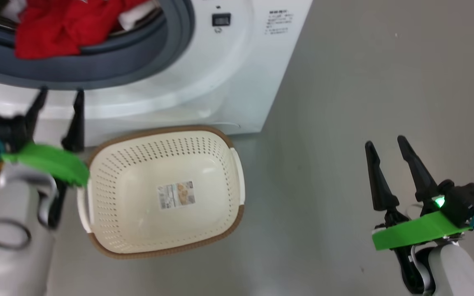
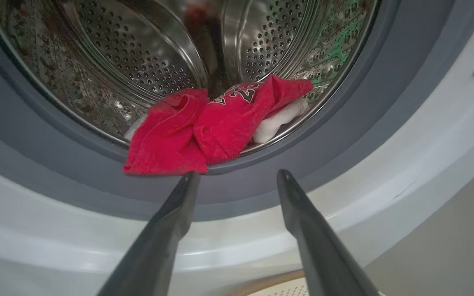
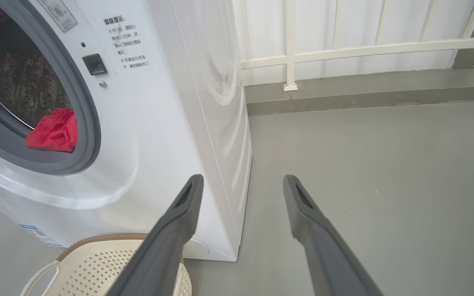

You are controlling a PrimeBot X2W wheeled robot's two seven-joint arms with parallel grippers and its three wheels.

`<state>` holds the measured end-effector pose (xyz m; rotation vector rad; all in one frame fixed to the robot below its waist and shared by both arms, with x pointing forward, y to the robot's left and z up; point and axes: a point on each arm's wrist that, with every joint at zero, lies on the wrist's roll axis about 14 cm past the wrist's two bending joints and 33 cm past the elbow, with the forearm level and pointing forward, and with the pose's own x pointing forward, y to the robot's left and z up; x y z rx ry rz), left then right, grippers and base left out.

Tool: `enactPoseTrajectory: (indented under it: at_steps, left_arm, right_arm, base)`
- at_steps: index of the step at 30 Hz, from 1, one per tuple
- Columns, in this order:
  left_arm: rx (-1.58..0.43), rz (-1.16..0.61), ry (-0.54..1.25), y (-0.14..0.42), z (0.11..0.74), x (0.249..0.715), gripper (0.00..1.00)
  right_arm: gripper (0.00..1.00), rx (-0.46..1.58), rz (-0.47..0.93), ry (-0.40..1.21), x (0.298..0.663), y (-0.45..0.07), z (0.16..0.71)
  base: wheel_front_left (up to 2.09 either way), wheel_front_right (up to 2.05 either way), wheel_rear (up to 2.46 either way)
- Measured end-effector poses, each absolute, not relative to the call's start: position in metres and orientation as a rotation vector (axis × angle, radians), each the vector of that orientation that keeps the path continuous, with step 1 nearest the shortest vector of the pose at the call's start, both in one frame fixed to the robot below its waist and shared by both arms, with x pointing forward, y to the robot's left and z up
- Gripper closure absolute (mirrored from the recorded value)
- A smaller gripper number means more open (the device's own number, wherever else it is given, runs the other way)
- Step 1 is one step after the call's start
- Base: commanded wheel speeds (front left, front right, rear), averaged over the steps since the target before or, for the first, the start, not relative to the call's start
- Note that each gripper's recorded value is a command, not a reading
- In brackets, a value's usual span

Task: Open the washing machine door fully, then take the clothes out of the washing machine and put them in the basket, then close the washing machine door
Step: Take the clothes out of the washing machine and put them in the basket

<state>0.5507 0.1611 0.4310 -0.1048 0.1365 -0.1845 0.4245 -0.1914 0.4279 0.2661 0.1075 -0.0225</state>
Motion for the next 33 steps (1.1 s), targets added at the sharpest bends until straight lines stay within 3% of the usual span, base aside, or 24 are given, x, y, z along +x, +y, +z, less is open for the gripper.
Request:
enactPoseTrajectory:
  at_steps: [15, 33]
  left_arm:
    - [-0.002, -0.269, 0.222, 0.116, 0.409, 0.660, 0.00]
    - [0.088, -0.289, 0.270, 0.103, 0.389, 0.687, 0.00]
  right_arm:
    - [0.00, 0.272, -0.091, 0.156, 0.439, -0.214, 0.400]
    - [0.00, 0.269, -0.097, 0.175, 0.438, -0.217, 0.393]
  base:
    - [0.00, 0.00, 0.00]
    - [0.00, 0.00, 0.00]
